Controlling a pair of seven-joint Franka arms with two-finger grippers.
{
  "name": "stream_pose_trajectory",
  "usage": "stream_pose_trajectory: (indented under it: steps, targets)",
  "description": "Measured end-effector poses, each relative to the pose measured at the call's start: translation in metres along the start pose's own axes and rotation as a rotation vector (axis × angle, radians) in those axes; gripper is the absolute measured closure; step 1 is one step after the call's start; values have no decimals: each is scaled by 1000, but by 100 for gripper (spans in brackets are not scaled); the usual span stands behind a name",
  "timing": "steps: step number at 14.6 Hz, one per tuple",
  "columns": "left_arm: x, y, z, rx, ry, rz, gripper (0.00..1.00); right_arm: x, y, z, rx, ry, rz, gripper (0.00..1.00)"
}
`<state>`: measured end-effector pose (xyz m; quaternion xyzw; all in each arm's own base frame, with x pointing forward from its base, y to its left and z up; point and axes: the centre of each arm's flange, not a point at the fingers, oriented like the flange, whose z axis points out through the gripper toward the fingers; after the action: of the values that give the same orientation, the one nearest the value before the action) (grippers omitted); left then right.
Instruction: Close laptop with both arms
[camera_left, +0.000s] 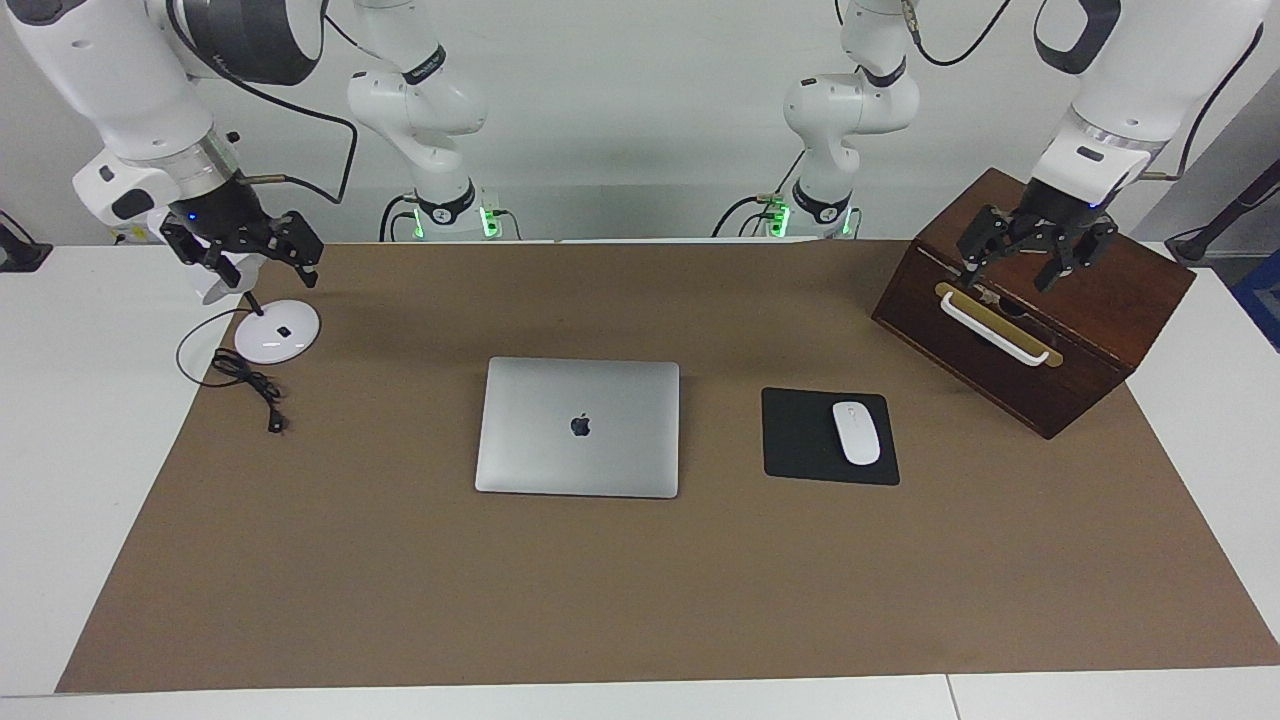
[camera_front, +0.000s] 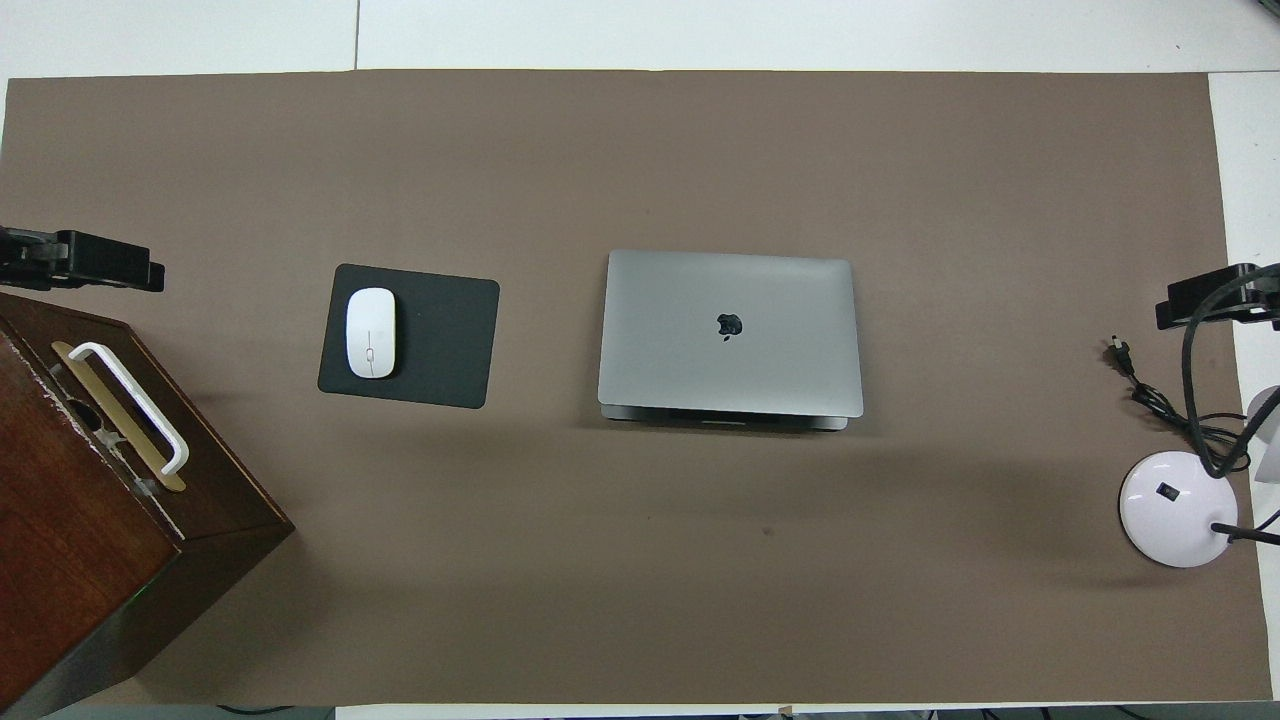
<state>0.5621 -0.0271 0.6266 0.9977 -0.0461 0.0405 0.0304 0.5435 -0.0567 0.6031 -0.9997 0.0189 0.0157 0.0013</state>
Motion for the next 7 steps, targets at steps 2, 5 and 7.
stream_pose_trajectory:
  steps: [2,5,7]
  targets:
    - [-1,-4,1,1,-8,-15,0,0,0,0,0,0,0,0]
    - [-2,-4,2,0,-18,-16,0,0,0,0,0,0,0,0]
    - [-3,-1,4,-1,-28,-11,0,0,0,1,0,-2,0,0]
